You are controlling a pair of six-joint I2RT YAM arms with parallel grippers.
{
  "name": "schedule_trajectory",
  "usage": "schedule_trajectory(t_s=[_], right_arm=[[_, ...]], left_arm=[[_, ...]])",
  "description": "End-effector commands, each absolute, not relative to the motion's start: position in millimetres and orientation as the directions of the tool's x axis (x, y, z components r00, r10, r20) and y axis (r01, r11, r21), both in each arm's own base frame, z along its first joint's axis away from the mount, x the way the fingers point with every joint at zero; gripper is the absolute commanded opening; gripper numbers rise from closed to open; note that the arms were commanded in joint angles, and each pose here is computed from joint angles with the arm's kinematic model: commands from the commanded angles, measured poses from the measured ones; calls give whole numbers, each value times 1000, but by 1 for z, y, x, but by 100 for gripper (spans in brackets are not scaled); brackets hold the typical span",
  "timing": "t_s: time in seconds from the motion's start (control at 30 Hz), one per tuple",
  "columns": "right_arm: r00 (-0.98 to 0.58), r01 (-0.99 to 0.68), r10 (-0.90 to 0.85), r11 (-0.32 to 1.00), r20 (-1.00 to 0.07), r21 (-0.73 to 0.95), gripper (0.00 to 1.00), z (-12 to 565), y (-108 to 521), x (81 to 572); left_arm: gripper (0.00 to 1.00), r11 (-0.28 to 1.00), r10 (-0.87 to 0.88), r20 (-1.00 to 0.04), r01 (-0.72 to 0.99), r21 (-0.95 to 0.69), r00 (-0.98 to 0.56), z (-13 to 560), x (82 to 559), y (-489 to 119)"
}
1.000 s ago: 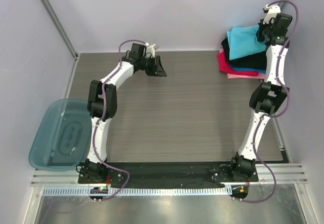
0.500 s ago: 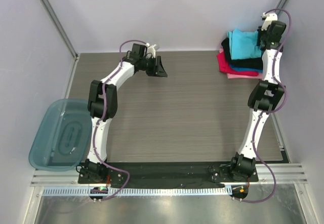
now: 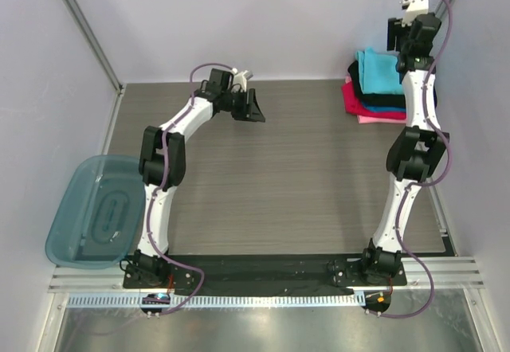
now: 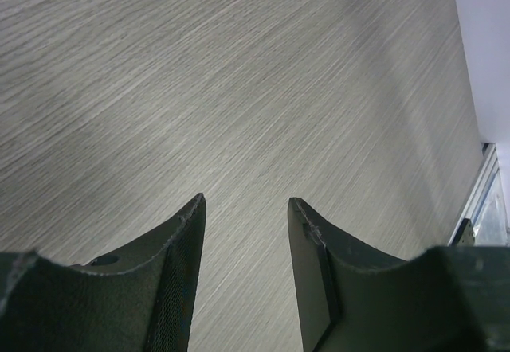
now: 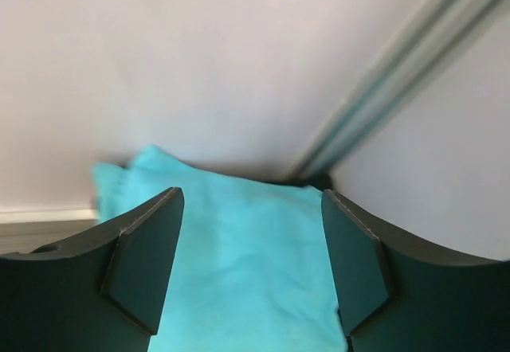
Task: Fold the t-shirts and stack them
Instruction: Neatly place the folded tshirt to the corner
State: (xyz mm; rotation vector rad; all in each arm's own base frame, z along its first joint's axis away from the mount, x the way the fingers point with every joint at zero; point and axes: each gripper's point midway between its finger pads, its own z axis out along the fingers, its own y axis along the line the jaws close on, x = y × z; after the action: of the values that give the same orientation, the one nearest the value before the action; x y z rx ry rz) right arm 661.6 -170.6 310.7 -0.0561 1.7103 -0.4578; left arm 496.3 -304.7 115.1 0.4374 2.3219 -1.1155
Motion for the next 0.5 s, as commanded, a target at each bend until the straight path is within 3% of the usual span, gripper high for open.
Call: schedule_trajectory(t_s=[0.0, 0.1, 0.13, 0.17, 0.27, 0.33, 0.37, 0.43, 0.47], right_arm=[[-47, 117, -146, 982, -988, -151, 76, 370, -134, 644], [-123, -35, 49, 998, -991, 54, 77, 340, -95, 635], [-151, -90, 119, 987, -981, 134, 84, 335, -80, 629], [-186, -135, 226, 958, -956, 253, 99, 331, -62, 622], [-359, -158, 367, 882, -858, 444, 100, 292, -11, 596], [-431, -85, 344, 905, -834, 417, 100, 268, 17, 579], [-470, -43, 317, 924, -823, 381, 100, 256, 24, 568], [-498, 30, 256, 960, -829, 279, 100, 239, 31, 551], [-520, -4, 212, 968, -827, 251, 100, 234, 56, 543]], left_arm=[[47, 650, 73, -662, 539, -536, -746, 142, 506, -296], [47, 744, 125, -714, 541, -392, -689, 154, 518, -273], [47, 816, 140, -715, 489, -309, -685, 150, 525, -254], [48, 846, 152, -734, 471, -249, -662, 158, 531, -242], [55, 925, 181, -753, 369, -88, -632, 166, 547, -200], [64, 939, 191, -748, 341, -49, -636, 169, 548, -185], [74, 946, 183, -743, 321, -46, -644, 169, 549, -175], [81, 954, 158, -737, 295, -58, -658, 170, 543, -168], [89, 954, 155, -739, 295, -62, -655, 173, 541, -167]])
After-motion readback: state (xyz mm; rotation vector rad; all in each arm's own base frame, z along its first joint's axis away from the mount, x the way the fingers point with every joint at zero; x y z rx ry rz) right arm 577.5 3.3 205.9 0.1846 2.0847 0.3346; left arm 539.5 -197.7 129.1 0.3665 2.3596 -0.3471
